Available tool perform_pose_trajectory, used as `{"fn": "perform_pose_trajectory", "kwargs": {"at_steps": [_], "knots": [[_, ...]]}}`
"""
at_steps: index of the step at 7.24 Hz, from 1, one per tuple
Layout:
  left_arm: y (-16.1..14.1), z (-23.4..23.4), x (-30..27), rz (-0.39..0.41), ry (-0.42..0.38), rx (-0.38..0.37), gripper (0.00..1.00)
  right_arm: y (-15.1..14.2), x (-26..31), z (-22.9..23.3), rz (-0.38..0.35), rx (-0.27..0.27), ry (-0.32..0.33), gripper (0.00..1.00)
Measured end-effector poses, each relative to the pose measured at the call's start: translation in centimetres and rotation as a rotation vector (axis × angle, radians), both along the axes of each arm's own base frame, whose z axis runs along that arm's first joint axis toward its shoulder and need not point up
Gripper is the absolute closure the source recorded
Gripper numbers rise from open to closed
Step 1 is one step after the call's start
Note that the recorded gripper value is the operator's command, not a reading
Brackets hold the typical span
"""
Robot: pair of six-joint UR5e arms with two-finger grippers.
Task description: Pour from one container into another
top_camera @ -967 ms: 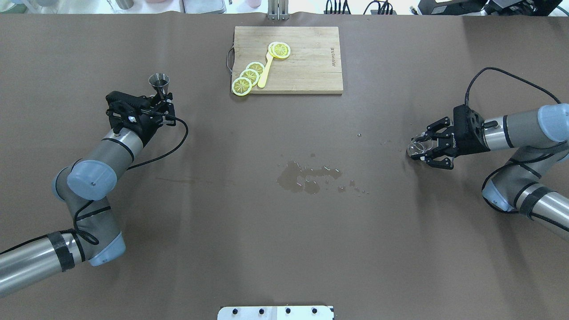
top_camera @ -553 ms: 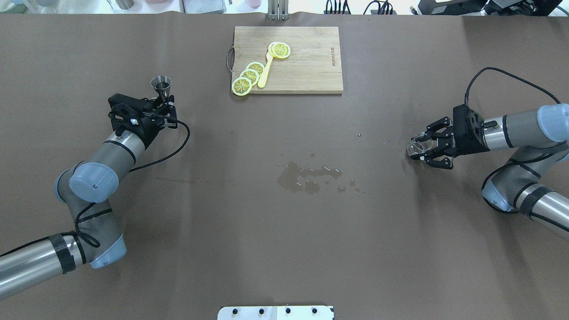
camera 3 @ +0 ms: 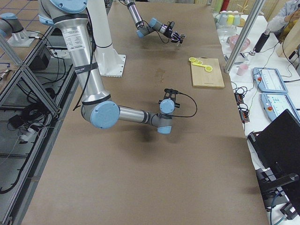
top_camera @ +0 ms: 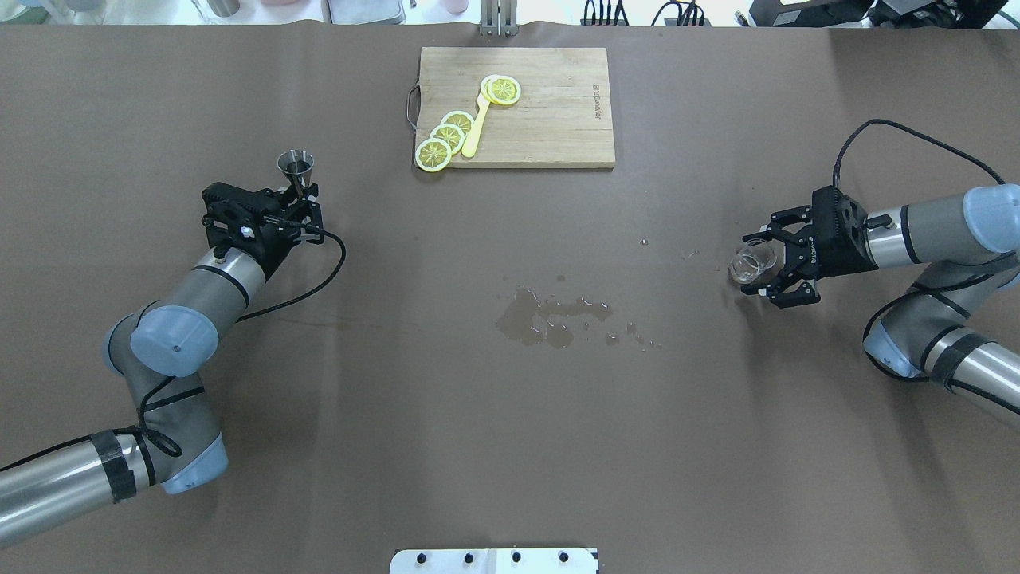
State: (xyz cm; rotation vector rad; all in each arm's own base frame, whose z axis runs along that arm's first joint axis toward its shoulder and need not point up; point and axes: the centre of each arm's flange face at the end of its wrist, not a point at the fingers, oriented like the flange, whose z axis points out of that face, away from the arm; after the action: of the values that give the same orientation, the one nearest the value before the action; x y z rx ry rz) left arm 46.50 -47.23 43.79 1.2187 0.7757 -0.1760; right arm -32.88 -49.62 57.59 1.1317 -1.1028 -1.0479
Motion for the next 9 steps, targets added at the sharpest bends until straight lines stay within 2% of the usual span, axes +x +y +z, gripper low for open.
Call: {"fn": "perform_pose_trajectory", "kwargs": {"at_steps": [9], "knots": [[3.1,-0.2,1.5,-0.060,0.041,0.040,1.00,-1.6,2.1,-1.1,0.031,0.005,-0.016,0.01]]}}
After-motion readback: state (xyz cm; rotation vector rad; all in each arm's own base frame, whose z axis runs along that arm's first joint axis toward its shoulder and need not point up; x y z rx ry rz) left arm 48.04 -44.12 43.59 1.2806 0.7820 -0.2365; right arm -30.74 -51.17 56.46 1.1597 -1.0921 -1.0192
